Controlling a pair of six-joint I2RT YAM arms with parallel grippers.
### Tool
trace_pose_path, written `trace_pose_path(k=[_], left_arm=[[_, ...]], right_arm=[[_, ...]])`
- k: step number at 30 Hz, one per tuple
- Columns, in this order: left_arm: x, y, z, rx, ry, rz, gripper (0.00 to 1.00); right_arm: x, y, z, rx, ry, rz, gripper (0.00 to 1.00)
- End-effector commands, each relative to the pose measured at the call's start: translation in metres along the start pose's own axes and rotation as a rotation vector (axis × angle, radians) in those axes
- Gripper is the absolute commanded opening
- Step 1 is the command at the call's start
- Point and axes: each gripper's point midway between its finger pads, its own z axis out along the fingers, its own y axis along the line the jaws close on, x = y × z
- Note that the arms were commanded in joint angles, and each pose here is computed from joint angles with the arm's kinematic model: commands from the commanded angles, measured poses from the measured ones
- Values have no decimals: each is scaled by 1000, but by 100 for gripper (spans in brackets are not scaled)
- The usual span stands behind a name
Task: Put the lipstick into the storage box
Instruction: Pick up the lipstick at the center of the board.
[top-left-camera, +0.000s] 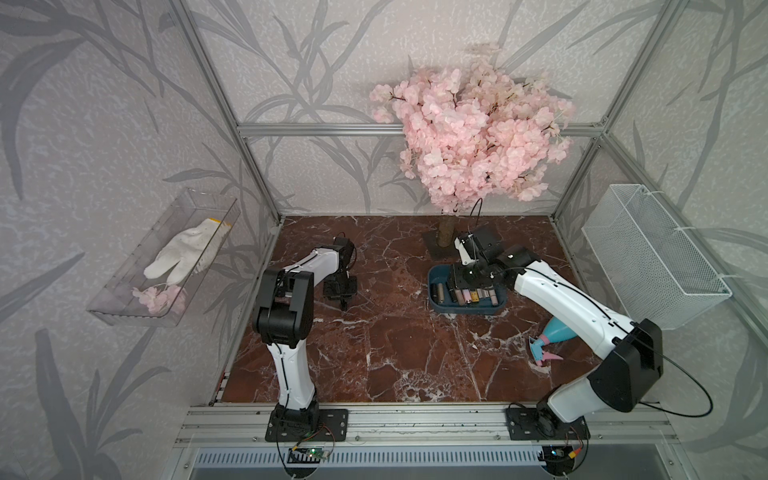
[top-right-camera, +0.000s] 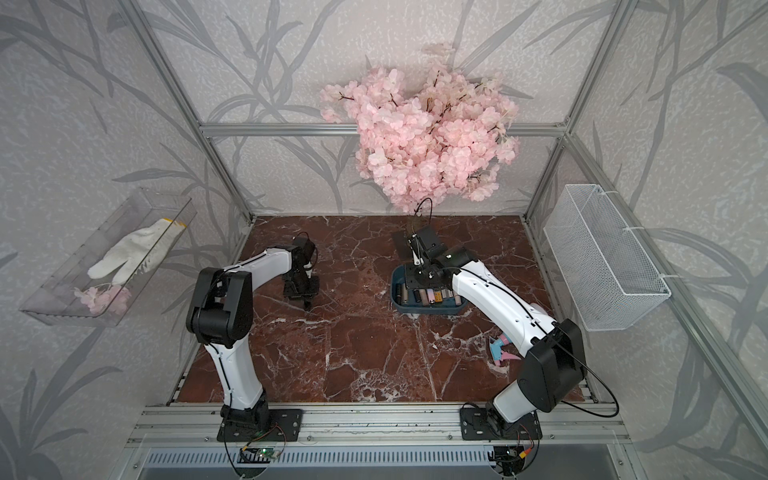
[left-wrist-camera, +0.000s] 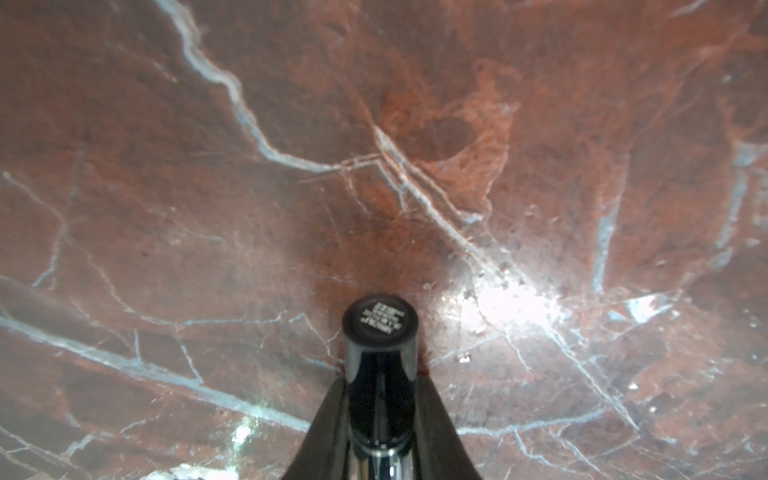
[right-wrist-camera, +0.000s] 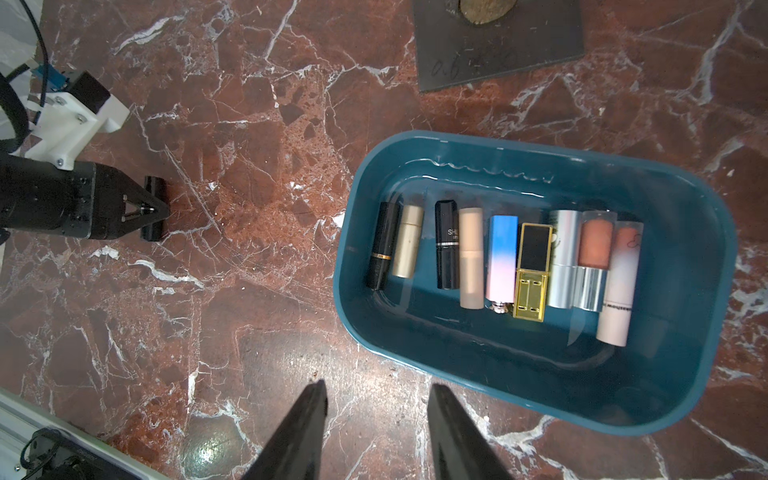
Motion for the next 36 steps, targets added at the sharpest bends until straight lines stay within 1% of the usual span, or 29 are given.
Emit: trace_pose_path(k=[1,5,10,13,16,21,26,31,36], left_arm=[[10,2,-2,11,13,-8,18],[10,-1,-10,36,-15,-9,14],[11,-5,-27,80,-52,-27,14],[13,-12,-42,131,-80,-48,13],[16,-26,-61,223,-115,-71,13],[26,-58,-92,411,-143,-133,14],[36,-97,-111,553,-148,-164,13],[44,-147,-132,640,-156,-114,14],[45,-199,-151,734,-153,-83,14]], right_arm=[[-5,1,-6,-9,-20,11,45],[-3,0,-8,-10,-24,12,45],[-3,-2,-10,-6,-32,7,45],[-2,-4,-10,-3,-32,5,45],[2,-8,-9,0,-31,10,45],[9,-28,-10,21,-26,51,45],[16,-59,-13,42,-31,114,45],[24,-86,-20,56,-37,173,45],[30,-98,-31,61,-51,195,45]])
